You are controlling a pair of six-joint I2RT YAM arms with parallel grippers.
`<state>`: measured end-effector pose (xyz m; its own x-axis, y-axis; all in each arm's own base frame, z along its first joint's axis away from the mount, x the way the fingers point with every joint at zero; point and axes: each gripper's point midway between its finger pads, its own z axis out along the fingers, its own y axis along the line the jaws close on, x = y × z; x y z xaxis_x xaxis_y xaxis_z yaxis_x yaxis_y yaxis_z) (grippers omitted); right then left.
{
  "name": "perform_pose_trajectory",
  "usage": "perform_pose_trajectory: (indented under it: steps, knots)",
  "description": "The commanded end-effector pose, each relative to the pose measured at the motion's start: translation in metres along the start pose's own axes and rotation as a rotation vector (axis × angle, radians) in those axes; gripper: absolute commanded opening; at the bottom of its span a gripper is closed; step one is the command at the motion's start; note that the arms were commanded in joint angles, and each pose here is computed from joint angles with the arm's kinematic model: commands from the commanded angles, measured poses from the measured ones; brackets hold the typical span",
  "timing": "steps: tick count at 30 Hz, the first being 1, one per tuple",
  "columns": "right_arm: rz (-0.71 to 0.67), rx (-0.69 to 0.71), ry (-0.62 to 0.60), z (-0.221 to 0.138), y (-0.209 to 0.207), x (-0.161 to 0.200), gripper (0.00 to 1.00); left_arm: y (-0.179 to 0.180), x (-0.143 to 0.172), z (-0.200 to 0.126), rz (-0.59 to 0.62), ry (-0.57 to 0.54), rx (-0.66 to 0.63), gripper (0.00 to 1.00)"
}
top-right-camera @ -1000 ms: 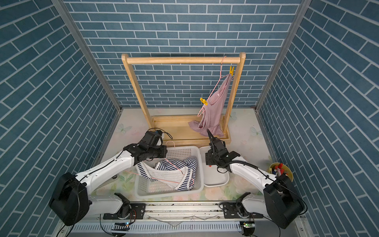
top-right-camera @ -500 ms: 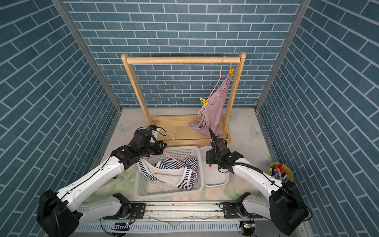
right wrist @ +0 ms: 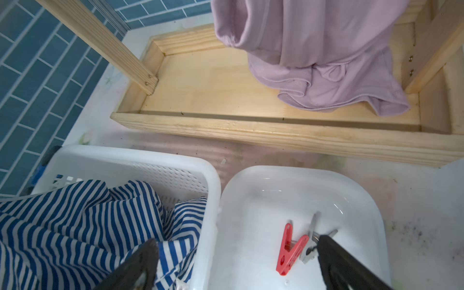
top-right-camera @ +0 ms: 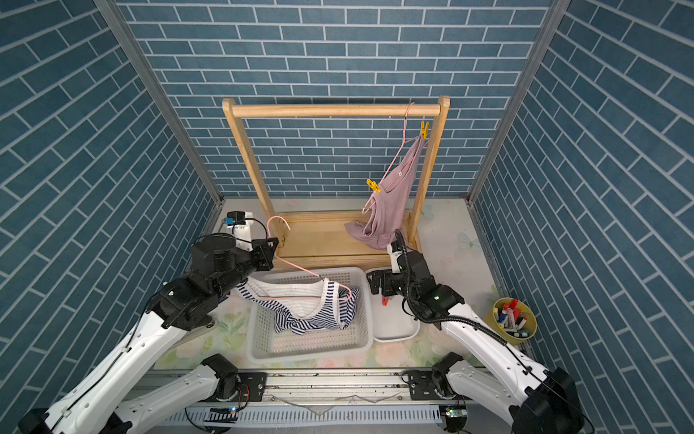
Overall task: Remove the clothespins securing tank tops to the hanger
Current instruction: Pick up the hanger from the basket.
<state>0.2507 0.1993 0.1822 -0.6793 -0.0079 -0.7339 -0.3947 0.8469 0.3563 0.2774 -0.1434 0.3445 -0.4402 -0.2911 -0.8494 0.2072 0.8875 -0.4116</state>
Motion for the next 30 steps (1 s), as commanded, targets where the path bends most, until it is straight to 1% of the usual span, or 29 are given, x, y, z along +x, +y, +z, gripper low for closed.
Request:
perform_pose_trajectory:
  steps: [1, 7, 11, 15, 21, 24, 27, 30]
  knots:
    - [-0.069, -0.053, -0.104, -0.014, 0.023, -0.026, 0.99, 0.010, -0.029, -0.015, 0.068, -0.083, -0.094, 0.00]
    - [-0.241, -0.174, -0.216, -0.032, 0.074, -0.036, 0.99, 0.007, -0.072, -0.026, 0.126, -0.180, -0.159, 0.00]
    - [-0.279, -0.245, -0.291, -0.043, 0.093, -0.047, 0.99, -0.002, -0.090, -0.026, 0.173, -0.204, -0.170, 0.00]
    - [-0.302, -0.282, -0.338, -0.051, 0.106, -0.057, 0.99, -0.012, -0.104, -0.024, 0.181, -0.228, -0.157, 0.00]
    - [-0.281, -0.275, -0.438, -0.065, 0.122, -0.078, 0.99, -0.027, -0.116, -0.024, 0.151, -0.274, -0.118, 0.00]
    - [-0.352, -0.263, -0.465, -0.066, 0.141, -0.077, 0.99, -0.034, -0.119, -0.025, 0.123, -0.297, -0.079, 0.00]
    - [-0.444, -0.179, -0.490, -0.065, 0.152, -0.073, 0.99, -0.036, -0.122, -0.028, 0.127, -0.310, -0.074, 0.00]
    - [-0.470, -0.138, -0.504, -0.065, 0.160, -0.072, 0.97, -0.037, -0.125, -0.031, 0.126, -0.323, -0.072, 0.00]
